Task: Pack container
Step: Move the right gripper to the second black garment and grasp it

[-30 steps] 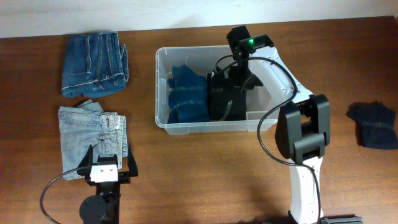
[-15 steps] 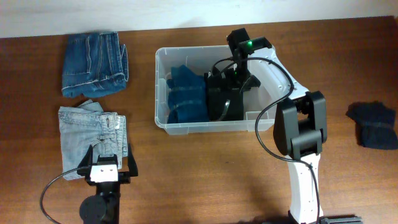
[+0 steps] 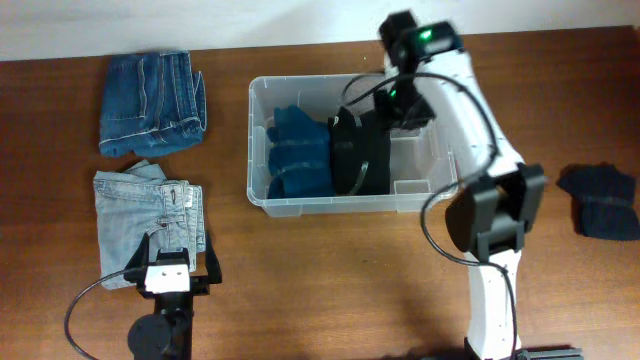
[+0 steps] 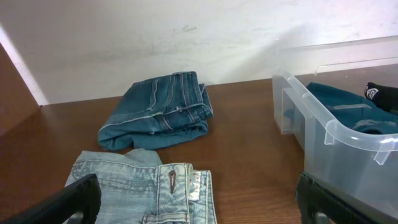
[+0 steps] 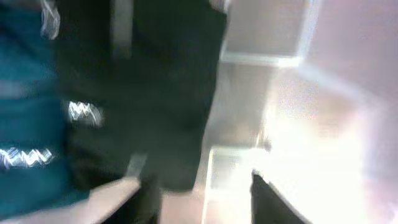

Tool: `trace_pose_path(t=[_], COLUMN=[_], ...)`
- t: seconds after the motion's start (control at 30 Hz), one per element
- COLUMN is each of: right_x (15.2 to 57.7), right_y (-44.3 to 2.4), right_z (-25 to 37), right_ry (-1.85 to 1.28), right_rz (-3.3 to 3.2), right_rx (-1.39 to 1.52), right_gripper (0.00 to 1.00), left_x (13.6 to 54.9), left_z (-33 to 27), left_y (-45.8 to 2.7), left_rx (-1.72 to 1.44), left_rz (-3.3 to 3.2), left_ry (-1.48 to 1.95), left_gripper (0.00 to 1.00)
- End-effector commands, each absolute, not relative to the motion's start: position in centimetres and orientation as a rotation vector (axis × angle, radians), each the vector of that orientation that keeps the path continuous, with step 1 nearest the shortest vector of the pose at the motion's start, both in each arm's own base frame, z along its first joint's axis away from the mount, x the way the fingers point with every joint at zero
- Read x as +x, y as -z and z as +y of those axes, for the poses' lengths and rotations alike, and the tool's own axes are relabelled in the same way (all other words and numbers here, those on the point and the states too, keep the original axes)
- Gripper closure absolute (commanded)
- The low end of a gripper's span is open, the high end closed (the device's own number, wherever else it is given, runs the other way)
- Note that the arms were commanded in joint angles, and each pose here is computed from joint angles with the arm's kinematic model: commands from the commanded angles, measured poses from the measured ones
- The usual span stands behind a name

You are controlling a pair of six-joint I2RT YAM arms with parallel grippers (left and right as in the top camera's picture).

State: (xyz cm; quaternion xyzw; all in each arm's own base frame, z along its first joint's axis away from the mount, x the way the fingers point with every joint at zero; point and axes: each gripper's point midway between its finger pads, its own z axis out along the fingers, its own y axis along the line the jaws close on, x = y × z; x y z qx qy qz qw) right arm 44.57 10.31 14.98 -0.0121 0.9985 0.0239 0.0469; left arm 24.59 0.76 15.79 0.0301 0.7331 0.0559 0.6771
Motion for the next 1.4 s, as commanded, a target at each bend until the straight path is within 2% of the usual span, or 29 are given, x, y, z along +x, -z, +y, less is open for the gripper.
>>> trace_pose_path(t=[0.0, 0.03, 0.07, 0.17, 0.3, 0.43, 0.57, 0.7, 0.87, 1.03, 1.37], right_x=[43.6, 43.4, 43.3, 42.3, 39.4, 35.1, 32.5, 30.7, 30.4, 31.4, 27.0], right_y=[-23.3, -24.2, -24.7, -28.0, -29.1, -27.3, -23.6, -19.2, -15.7, -12.8, -7.9], right_z=[7.2, 6.5, 6.2, 2.6, -1.9, -9.7, -15.5, -19.5, -23.5, -24.2, -26.1], right_ry=[-0.039, -0.041, -0.051, -0.050, -0.008, 0.193, 0.234, 0.361, 0.698, 0.730, 1.110], right_rz=[2.894, 2.876, 2.864, 2.785, 2.780, 2.829, 2.885, 2.953, 2.896, 2.912, 2.982], right_rx=[0.034, 0.053, 0.064, 0.176, 0.321, 0.612, 0.865, 0.904, 0.920, 0.765, 0.698], right_gripper=[0.25, 0.05, 0.00, 0.01, 0.01, 0.01, 0.01, 0.01, 0.02, 0.02, 0.01], left_x=[24.6, 24.6, 24.6, 24.6, 24.6, 24.6, 24.6, 24.6, 24.6, 24.6, 24.6], left_z=[0.8, 0.8, 0.8, 0.8, 0.8, 0.8, 0.8, 0.8, 0.8, 0.8, 0.8], left_y=[-15.7, -15.7, -15.7, -15.7, -15.7, -15.7, -15.7, -15.7, -15.7, -15.7, -15.7], left_rx=[0.079, 0.079, 0.079, 0.079, 0.079, 0.079, 0.079, 0.079, 0.079, 0.079, 0.079], left_rz=[1.648, 1.648, 1.648, 1.648, 1.648, 1.648, 1.648, 1.648, 1.648, 1.648, 1.648], left_ry=[-0.141, -0.141, -0.141, -0.141, -0.141, -0.141, -0.141, -0.141, -0.141, -0.141, -0.141], left_gripper=[0.01, 0.01, 0.01, 0.01, 0.01, 0.01, 0.01, 0.01, 0.01, 0.01, 0.01])
